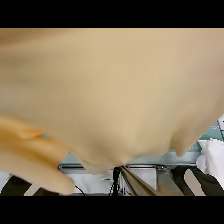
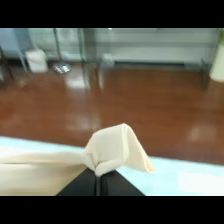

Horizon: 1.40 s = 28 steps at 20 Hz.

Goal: Fold the shirts.

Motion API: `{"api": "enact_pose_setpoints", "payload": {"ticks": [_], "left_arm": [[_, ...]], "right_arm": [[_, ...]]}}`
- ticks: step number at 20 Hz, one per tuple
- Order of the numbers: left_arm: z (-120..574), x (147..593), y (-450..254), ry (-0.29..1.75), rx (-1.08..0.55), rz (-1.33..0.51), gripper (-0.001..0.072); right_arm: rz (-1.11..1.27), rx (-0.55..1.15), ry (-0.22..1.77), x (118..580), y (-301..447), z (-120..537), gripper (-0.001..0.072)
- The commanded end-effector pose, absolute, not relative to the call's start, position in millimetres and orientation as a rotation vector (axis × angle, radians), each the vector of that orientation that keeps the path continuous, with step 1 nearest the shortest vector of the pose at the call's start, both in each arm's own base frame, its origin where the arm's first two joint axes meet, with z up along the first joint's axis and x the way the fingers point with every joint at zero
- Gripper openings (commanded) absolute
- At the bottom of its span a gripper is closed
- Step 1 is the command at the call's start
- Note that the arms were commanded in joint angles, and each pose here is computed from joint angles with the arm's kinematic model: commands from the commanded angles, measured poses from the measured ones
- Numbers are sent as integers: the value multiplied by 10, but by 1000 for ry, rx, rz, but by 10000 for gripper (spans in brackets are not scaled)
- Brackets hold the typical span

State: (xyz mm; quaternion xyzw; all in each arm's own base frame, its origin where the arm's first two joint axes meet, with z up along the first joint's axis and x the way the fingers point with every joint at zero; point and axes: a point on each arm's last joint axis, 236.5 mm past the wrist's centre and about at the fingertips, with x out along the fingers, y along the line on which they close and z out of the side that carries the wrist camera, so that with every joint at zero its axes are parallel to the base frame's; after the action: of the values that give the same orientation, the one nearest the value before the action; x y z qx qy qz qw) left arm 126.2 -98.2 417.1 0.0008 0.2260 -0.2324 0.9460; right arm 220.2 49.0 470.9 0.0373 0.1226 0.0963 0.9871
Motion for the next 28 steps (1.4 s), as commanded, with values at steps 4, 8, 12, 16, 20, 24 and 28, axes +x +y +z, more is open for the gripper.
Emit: {"api": "enact_pose_setpoints", "payload": {"ticks": [4, 8, 12, 16, 20, 24, 28], "left_arm": [[3306, 1994, -1085, 785, -27, -495, 28], [3153, 2835, -1493, 720, -98, -618, 28], [2599, 3597, -1590, 805, -78, -627, 30], [1749, 4062, -1642, 997, -74, -641, 30], [1084, 4263, -1639, 1144, -78, -650, 30], [770, 4335, -1572, 1203, -61, -663, 30], [668, 4370, -1549, 1209, -42, -679, 30]], "right_arm": [[325, 211, 462, 2976, 462, 4212, 22], [442, 374, 617, 3628, 457, 3693, 22], [434, 448, 747, 4290, 262, 3040, 22], [451, 394, 891, 4841, 592, 2233, 22], [357, 276, 940, 5362, 732, 1492, 23], [177, 139, 807, 5839, 295, 1372, 23], [80, 106, 666, 6096, -10, 1574, 23]]}}
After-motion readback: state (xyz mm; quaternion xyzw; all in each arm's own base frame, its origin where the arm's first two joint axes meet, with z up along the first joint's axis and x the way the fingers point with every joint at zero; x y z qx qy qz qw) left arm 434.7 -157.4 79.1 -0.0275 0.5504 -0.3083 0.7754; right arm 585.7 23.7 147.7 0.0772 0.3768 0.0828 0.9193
